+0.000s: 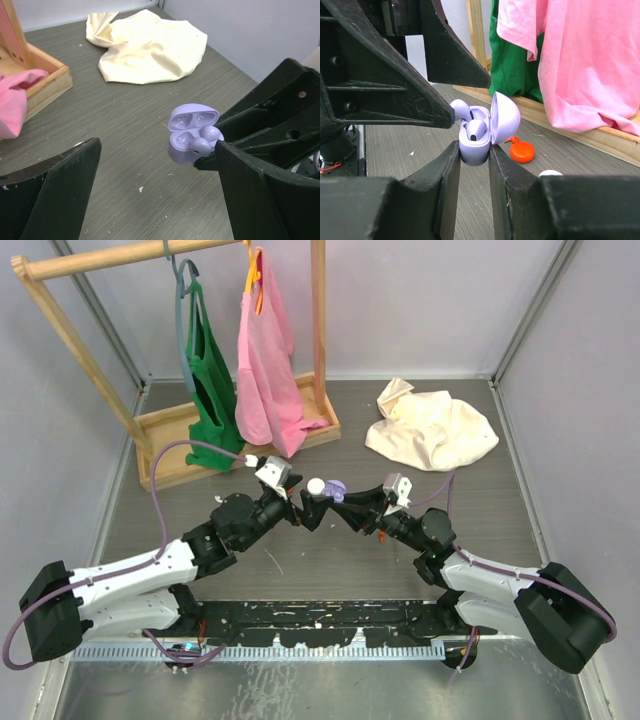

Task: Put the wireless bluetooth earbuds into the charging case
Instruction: Place the earbud in the charging case.

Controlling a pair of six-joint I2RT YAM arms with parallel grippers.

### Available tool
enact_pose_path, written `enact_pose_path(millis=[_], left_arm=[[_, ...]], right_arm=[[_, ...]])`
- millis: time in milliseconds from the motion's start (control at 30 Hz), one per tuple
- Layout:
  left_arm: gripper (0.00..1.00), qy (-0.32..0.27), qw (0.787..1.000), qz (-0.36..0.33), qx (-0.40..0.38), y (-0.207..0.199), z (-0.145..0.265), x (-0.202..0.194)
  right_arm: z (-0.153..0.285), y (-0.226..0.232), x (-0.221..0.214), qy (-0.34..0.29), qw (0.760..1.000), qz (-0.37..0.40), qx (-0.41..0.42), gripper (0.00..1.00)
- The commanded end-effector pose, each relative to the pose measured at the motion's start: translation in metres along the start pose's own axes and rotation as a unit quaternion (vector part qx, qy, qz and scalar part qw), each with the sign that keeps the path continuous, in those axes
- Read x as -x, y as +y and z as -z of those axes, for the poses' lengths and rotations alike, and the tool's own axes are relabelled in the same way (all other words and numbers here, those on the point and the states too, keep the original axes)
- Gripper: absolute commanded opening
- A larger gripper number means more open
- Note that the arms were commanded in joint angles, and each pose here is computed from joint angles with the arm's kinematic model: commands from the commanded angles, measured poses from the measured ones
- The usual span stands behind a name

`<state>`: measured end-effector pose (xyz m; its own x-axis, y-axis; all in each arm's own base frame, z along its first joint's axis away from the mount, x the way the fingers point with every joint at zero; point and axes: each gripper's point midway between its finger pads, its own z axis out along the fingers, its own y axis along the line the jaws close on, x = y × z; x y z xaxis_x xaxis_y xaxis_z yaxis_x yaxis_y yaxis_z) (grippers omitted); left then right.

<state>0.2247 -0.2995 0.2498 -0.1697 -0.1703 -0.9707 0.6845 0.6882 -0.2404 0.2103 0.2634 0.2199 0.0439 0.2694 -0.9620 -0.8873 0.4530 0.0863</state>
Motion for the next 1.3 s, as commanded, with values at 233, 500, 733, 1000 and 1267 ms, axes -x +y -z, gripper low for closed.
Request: enact_pose_path(millis=[233,500,733,1000,1267], left_arm=[[0.98,-0.036,0.997,0.015,0.064,0.019,0.0,0.025],[0.98,-0.02,0.997,0.044,0.068,0.031,0.001,0.02],[0.97,-0.002,0.997,0.075,0.031,0.032,0.007,0.021],[0.98,0.052,0.989,0.135,-0.027,0.033,0.026,0.021],[0.99,0.088,0.967,0.212,-0.114,0.013,0.038,0.03]], right_arm=[[-0.001,0.0,0.024,-0.045,0.999,0.026,0.0,0.01],[-0.001,0.003,0.027,-0.048,0.999,0.024,0.007,0.01],[-0.002,0.006,0.024,-0.04,0.999,0.023,0.017,0.01],[-0.011,0.019,0.021,-0.02,0.998,0.017,0.064,0.01],[-0.02,0.036,0.017,-0.003,0.992,0.001,0.127,0.01]])
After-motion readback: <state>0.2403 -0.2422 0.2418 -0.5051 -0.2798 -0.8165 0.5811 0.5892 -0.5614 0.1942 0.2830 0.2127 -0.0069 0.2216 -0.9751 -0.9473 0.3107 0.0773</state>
